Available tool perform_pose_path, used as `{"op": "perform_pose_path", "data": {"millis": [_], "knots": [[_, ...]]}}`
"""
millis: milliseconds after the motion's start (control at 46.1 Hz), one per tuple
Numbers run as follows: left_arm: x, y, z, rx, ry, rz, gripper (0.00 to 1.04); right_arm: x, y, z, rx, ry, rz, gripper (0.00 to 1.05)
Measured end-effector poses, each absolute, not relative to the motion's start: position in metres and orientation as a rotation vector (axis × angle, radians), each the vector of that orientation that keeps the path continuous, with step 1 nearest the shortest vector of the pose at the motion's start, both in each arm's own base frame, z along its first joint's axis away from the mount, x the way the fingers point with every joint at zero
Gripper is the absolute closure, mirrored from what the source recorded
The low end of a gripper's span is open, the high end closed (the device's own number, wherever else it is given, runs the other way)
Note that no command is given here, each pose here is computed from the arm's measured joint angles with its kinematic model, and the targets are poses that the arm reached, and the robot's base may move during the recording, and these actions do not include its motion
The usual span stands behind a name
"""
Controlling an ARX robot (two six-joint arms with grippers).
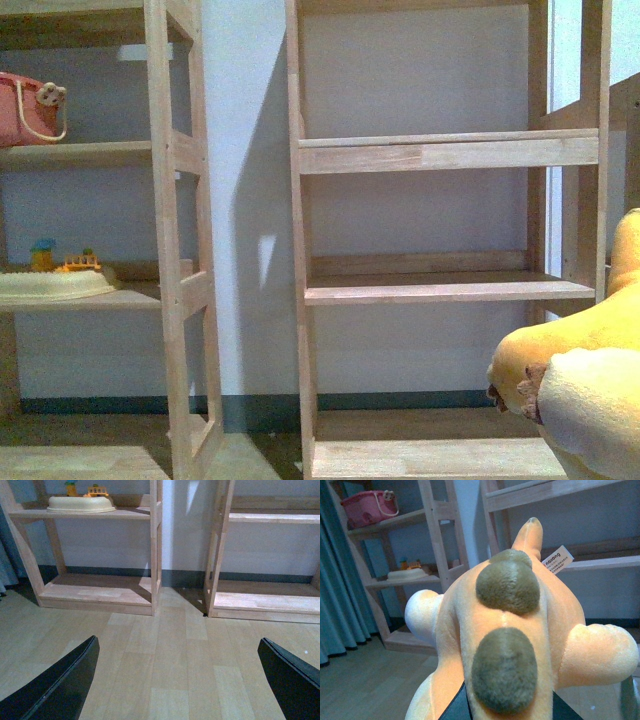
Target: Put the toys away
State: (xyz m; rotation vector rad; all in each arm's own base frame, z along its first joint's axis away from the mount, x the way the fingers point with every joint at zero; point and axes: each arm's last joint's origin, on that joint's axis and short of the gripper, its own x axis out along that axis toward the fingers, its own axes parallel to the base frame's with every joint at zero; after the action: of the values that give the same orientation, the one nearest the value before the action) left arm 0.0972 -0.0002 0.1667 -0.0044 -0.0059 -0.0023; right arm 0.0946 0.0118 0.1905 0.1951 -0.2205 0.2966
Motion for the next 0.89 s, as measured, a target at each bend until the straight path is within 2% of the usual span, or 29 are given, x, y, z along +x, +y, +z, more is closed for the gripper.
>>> {"op": "perform_pose_path", "data": {"millis": [889], "knots": [[0.0972, -0.0002, 0.1667, -0.004, -0.006, -0.002, 0.06, 0.0946, 0.0119, 0.1905, 0.195, -0.221, 0.296, 0.97]]}}
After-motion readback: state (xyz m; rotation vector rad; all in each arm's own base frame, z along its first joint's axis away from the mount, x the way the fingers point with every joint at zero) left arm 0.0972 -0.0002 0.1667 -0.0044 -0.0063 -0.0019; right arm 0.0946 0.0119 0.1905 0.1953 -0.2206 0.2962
